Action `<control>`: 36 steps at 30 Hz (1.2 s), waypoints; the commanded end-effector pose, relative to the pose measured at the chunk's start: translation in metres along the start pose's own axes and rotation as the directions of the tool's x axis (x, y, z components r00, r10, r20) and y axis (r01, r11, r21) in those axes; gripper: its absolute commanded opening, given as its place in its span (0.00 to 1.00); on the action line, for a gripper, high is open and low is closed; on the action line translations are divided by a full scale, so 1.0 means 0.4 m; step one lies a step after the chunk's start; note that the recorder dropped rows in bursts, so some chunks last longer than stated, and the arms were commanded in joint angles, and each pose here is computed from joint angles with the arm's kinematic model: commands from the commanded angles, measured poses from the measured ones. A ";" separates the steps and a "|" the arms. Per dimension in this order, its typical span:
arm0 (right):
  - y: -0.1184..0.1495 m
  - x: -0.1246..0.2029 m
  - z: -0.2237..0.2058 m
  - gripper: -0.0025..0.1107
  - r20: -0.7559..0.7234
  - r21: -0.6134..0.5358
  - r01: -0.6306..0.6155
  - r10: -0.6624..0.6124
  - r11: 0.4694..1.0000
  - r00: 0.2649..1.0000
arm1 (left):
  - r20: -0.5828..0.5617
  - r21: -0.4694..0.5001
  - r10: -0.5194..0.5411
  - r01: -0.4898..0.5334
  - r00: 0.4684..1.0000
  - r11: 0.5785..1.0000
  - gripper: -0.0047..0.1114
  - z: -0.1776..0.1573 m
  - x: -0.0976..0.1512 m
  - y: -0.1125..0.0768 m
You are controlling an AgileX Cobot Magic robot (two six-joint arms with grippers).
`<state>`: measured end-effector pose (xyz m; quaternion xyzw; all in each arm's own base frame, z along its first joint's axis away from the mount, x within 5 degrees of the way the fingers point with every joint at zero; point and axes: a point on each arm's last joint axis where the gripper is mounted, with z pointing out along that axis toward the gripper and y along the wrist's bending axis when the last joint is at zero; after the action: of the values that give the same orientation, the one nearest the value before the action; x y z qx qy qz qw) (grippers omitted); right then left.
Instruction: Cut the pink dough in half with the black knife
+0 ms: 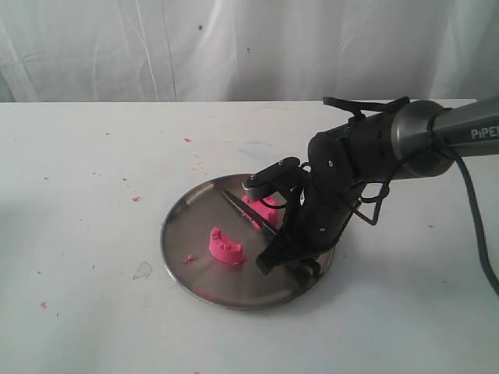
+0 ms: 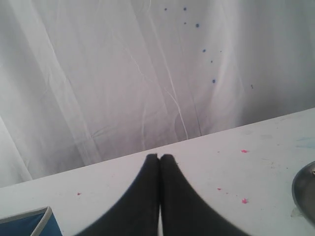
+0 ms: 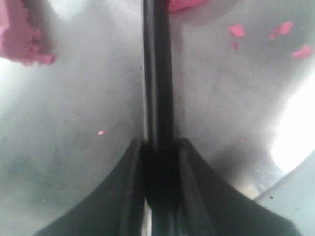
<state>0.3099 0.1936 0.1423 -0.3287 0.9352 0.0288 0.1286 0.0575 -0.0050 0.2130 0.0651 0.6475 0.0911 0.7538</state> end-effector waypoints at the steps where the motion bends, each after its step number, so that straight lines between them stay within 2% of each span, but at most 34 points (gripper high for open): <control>1: -0.010 0.007 -0.015 0.02 -0.006 0.041 -0.016 0.016 0.999 1.000 | 0.004 0.010 0.004 -0.004 1.000 1.000 0.04 -0.001 0.000 -0.002; 4: 0.005 0.010 -0.015 0.02 -0.026 -0.001 0.051 -0.051 0.999 0.998 | 0.004 0.010 0.004 -0.004 1.000 1.000 0.04 -0.001 0.000 -0.002; 8: 0.054 0.015 -0.018 0.02 -0.026 -0.170 0.152 -0.158 0.974 0.987 | 0.004 0.010 0.000 0.000 1.000 1.000 0.04 -0.001 0.000 -0.002; 11: 0.087 0.016 -0.023 0.02 -0.010 -0.254 0.194 -0.204 0.948 0.979 | 0.004 0.010 0.000 0.000 1.000 1.000 0.04 -0.001 0.000 -0.002; 15: 0.083 0.010 -0.022 0.02 -0.005 -0.221 0.140 -0.144 0.965 0.989 | 0.004 0.010 -0.020 0.020 1.000 1.000 0.04 -0.001 0.000 -0.002; 20: 0.057 0.000 -0.046 0.02 0.023 -0.101 0.078 -0.076 0.992 0.997 | 0.009 0.017 -0.025 0.025 1.000 1.000 0.04 -0.001 -0.001 -0.004; 25: 0.021 -0.007 -0.133 0.02 0.098 0.047 0.073 -0.077 0.996 0.992 | 0.009 0.017 -0.025 0.025 1.000 1.000 0.04 -0.001 -0.001 -0.004; 28: -0.020 -0.001 -0.171 0.02 0.123 0.119 -0.025 0.010 0.993 0.992 | 0.009 0.017 -0.025 0.025 1.000 1.000 0.04 -0.001 -0.001 -0.004; 36: -0.069 0.026 -0.116 0.02 0.103 0.099 -0.138 0.128 0.985 0.986 | 0.013 0.023 -0.048 0.048 0.999 0.999 0.04 -0.001 -0.002 -0.005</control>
<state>0.3048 0.1620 0.1943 -0.2763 0.9429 -0.0077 0.1858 0.0575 -0.0054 0.2130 0.0530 0.6486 0.0737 0.7557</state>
